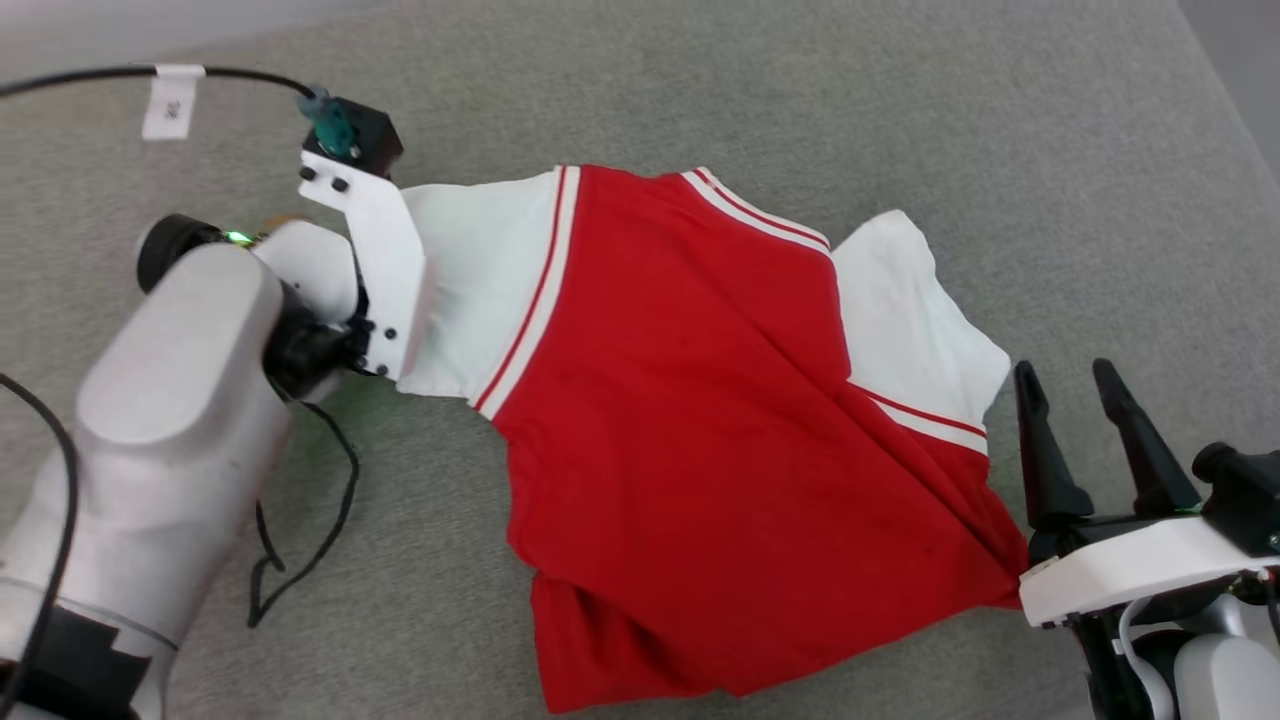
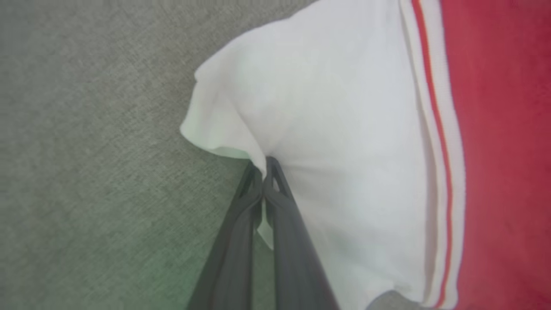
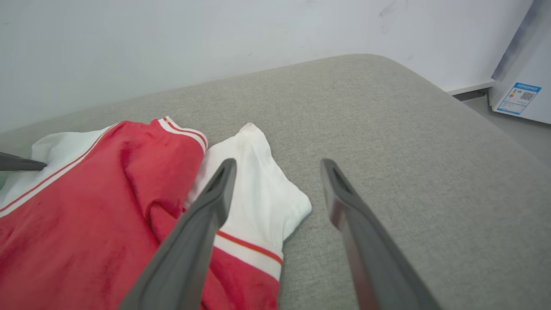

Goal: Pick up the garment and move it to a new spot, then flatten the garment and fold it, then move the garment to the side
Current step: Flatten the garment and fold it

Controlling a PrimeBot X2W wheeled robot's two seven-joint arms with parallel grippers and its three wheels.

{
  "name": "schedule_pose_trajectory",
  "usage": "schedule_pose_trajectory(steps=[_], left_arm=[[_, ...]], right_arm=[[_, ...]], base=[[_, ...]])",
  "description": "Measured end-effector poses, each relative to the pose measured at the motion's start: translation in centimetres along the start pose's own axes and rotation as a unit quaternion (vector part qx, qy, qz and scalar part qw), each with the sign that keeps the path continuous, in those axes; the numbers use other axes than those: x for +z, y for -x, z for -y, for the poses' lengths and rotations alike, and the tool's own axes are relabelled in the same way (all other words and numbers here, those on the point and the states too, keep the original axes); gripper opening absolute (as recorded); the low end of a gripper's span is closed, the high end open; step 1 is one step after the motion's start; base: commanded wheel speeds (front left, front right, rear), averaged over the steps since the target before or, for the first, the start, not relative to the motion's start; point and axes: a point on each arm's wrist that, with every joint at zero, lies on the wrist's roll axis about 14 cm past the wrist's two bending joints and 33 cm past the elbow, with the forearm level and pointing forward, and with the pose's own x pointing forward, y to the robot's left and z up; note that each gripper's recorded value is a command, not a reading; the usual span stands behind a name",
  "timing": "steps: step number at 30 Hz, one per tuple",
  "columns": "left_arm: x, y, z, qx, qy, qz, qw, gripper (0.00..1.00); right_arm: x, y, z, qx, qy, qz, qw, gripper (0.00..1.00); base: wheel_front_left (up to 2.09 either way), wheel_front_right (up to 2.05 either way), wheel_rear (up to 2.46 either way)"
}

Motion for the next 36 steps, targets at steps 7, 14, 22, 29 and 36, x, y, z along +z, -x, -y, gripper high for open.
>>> schedule_pose_trajectory(steps=[7,14,22,29,36], left_arm=[[1.6,4.6,-1.3,0.047,-0.009,0.123,0.991,0.0],[-3.7,10.5,-3.8,0.115,0.067,0.188,0.973,0.0],[-15.4,14.9,-3.5,0.178,0.215,0.179,0.943,0.0],[-20.8,15.7,-0.9,0.199,0.294,0.197,0.914,1.0],[-16.0,19.6,-1.1,0.255,0.217,0.357,0.872,1.0]], right_arm=[[1.5,-0.3,-1.1,0.019,0.014,0.011,1.0,1.0],[2.7,0.1,-3.2,0.052,0.013,0.016,0.998,1.0],[3.7,1.1,-5.3,0.086,0.012,0.017,0.996,1.0],[4.4,2.3,-5.9,0.099,0.014,0.021,0.995,1.0],[5.5,3.7,-5.8,0.101,0.016,0.032,0.994,1.0]], base=[[0.0,0.0,0.0],[0.0,0.0,0.0],[0.0,0.0,0.0],[0.0,0.0,0.0],[0.0,0.0,0.0]])
